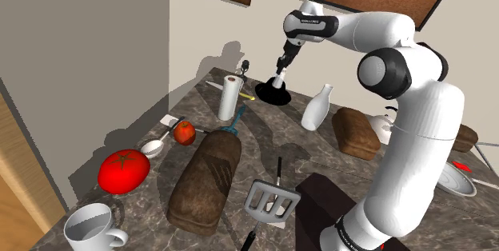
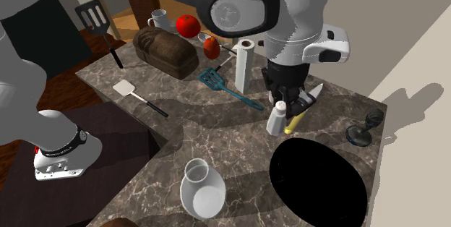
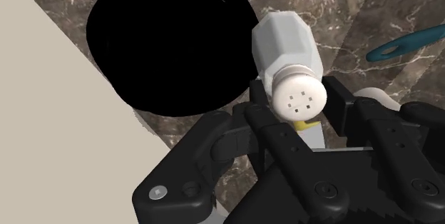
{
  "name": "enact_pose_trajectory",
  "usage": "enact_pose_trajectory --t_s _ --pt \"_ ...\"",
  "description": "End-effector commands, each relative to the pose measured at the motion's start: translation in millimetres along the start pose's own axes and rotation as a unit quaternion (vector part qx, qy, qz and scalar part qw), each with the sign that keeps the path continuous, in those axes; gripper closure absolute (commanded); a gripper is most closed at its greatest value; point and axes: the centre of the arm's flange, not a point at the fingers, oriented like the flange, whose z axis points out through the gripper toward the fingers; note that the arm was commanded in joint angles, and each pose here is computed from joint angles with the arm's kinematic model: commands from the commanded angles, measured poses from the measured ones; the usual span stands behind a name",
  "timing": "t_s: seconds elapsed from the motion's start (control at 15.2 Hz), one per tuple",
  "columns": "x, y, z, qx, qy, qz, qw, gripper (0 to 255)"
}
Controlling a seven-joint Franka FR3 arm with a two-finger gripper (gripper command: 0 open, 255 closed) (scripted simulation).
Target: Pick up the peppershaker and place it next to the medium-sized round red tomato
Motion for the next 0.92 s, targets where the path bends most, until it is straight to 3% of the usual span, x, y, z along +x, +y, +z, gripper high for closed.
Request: enact_pose_trajectory --t_s 0.0,0.4,0.86 --pt "1.2 0.9 -10.4 0.0 0.0 0.0 1.0 255" --pt "5.2 3.4 -37.5 0.0 0.0 0.0 1.0 255" --pt "-1.0 -88.3 -47.2 0.0 0.0 0.0 1.0 255"
